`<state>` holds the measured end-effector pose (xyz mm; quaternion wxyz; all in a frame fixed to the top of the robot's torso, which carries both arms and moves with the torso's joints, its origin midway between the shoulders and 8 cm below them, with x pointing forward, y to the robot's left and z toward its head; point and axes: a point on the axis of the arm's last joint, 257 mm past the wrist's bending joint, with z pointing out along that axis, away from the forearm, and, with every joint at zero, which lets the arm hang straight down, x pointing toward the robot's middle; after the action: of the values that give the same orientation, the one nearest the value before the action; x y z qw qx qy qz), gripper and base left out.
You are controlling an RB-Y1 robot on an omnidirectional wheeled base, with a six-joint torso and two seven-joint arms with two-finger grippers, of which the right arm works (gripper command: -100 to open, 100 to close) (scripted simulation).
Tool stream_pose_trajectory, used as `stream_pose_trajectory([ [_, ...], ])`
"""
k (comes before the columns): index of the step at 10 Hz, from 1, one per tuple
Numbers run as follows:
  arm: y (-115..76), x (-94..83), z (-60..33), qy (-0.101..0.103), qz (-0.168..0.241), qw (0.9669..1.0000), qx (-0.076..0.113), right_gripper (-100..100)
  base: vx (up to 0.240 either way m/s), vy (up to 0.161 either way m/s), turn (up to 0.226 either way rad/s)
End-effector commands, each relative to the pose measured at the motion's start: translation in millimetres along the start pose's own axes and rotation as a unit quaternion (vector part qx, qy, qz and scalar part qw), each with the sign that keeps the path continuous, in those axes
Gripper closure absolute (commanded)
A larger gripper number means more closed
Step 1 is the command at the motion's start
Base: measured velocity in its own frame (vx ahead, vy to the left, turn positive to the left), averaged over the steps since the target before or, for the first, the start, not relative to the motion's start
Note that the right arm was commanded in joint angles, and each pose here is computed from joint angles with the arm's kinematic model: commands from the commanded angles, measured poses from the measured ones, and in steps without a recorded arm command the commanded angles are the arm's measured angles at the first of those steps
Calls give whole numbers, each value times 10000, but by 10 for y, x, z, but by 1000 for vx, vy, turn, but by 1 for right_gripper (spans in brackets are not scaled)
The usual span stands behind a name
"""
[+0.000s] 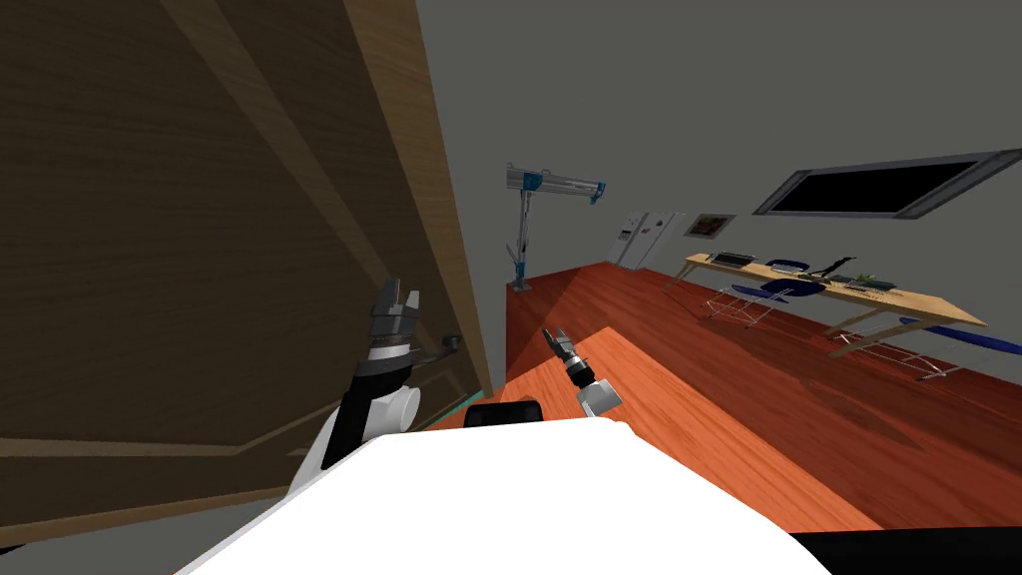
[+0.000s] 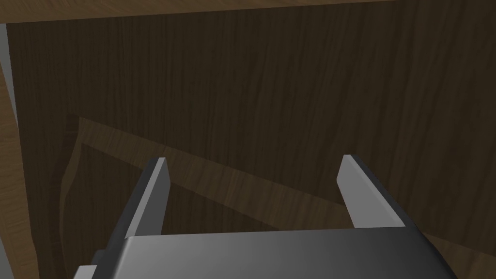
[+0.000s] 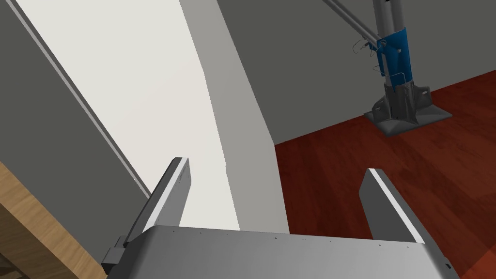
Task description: Push the door open
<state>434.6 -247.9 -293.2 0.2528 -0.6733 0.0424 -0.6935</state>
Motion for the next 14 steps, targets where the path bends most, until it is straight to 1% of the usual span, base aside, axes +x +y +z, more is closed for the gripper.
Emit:
stream_pose_trajectory([
  [1, 1, 27, 6, 85, 107, 9999, 6, -100, -2, 101, -188],
  [7, 25, 134, 23, 397, 489, 9980, -4, -100, 3, 93, -144],
  [10, 47, 190, 26, 558, 672, 9962, -21, -100, -13, 88, -163],
  [14, 88, 266, 26, 777, 907, 9928, -57, -100, -9, 92, -150],
])
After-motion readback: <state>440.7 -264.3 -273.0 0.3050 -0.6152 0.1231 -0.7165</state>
